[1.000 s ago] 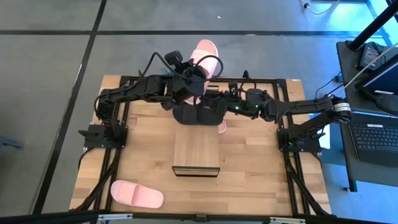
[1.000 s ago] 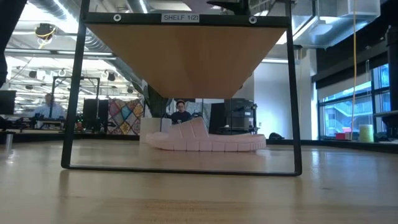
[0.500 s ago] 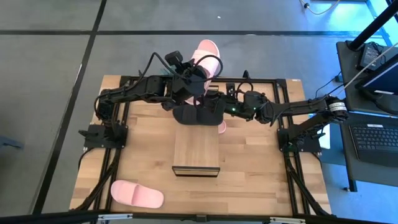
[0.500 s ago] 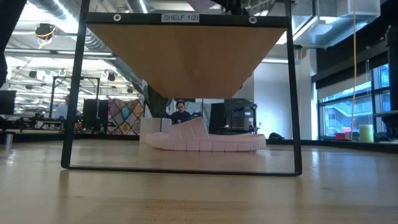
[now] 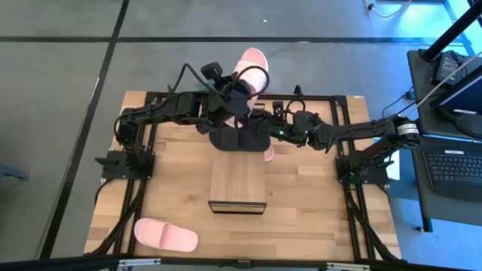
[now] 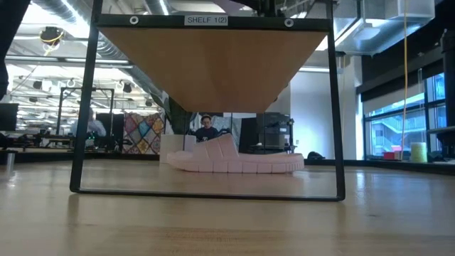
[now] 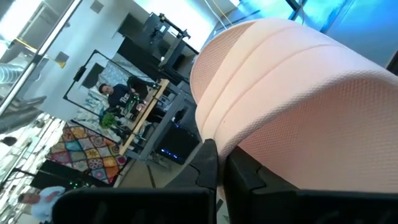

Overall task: Pick and place slides into the shelf
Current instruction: Put the pink slide under the shelf

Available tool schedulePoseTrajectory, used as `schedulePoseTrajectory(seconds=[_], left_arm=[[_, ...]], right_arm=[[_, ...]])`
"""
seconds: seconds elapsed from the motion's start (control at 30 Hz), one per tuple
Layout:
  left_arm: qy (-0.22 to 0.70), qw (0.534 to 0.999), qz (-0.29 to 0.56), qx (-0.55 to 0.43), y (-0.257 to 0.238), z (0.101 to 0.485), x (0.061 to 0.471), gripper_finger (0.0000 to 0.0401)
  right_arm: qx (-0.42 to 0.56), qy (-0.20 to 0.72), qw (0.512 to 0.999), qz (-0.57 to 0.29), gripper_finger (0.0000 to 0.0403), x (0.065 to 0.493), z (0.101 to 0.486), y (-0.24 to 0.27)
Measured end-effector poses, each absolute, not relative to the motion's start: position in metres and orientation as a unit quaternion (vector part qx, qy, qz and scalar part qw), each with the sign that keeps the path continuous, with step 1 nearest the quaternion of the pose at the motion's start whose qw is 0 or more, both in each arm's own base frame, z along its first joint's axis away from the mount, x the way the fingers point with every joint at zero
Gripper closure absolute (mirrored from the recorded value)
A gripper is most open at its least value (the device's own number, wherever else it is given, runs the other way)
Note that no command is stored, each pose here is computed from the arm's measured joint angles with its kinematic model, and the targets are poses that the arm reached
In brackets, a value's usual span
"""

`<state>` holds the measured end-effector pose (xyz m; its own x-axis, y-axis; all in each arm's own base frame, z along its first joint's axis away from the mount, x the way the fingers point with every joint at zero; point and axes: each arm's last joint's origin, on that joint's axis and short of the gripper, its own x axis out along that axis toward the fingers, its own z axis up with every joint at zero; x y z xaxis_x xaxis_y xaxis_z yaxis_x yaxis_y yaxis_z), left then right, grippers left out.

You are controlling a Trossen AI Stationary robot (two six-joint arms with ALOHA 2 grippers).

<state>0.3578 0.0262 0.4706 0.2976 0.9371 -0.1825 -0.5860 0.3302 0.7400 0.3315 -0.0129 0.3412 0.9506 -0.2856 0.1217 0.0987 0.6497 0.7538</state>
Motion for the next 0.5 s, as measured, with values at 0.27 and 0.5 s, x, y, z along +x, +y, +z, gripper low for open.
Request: schedulePoseTrajectory(seconds=[0.27, 0.5], left_arm=[[0.307, 0.756, 0.502, 0.286, 0.019, 0.471, 0.358, 0.04], [0.303, 0.754, 0.506, 0.29, 0.013, 0.472, 0.357, 0.0399]], right_arm=[[0.382, -0.118, 0.909, -0.117, 0.023, 0.331, 0.342, -0.014], [0.36, -0.114, 0.917, -0.126, 0.0314, 0.331, 0.341, -0.014]])
